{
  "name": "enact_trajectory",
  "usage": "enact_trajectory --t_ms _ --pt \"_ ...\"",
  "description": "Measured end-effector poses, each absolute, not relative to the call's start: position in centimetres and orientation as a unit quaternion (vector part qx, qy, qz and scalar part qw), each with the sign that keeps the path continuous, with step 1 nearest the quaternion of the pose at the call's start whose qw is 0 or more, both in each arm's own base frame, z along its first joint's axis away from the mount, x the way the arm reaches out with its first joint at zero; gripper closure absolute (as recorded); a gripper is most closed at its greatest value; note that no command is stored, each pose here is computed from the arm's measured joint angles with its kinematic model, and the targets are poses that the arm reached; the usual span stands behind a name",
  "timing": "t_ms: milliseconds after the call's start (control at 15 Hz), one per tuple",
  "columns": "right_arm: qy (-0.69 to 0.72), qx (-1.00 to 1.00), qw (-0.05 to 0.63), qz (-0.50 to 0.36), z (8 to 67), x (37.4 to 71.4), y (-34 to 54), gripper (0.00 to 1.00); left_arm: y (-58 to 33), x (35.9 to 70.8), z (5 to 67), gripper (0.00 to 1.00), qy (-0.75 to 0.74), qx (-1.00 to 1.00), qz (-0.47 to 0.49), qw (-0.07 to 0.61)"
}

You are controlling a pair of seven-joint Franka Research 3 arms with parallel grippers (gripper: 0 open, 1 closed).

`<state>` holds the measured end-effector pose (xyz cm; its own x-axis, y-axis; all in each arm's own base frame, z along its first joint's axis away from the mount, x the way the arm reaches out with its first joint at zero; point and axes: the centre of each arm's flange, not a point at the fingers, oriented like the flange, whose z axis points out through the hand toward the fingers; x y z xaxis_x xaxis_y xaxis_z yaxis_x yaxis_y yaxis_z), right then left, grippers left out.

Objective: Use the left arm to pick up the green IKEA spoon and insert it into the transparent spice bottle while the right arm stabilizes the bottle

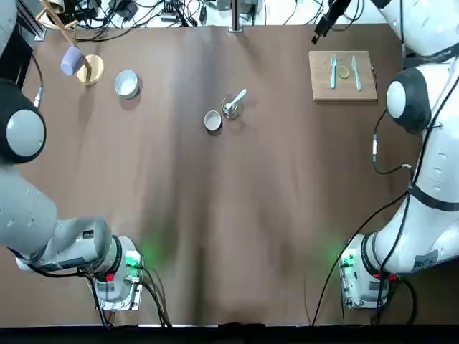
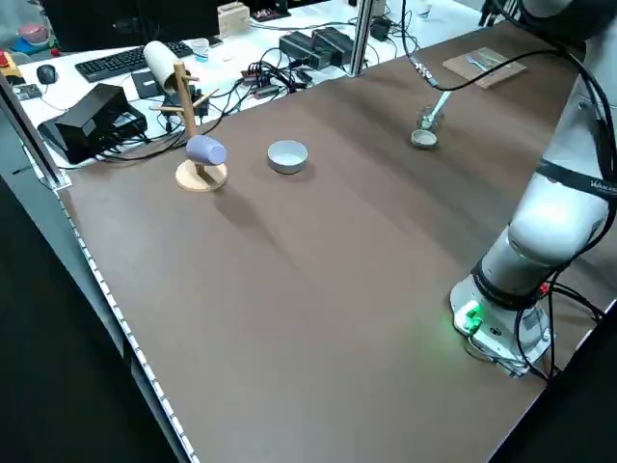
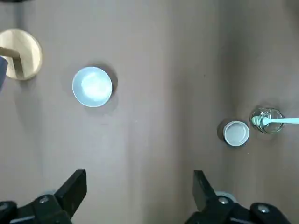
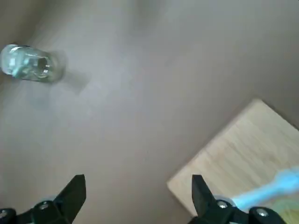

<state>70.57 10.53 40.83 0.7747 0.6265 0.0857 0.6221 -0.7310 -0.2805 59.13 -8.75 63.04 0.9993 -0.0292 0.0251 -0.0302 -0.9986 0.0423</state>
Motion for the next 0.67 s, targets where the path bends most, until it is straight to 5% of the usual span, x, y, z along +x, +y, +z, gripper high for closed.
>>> enact_trajectory --t_ms 667 --pt "-0.051 -0.996 0.018 0.071 54.7 64.3 4.8 0.00 -8.1 57.4 62.7 0.00 -0.034 0.998 0.042 0.010"
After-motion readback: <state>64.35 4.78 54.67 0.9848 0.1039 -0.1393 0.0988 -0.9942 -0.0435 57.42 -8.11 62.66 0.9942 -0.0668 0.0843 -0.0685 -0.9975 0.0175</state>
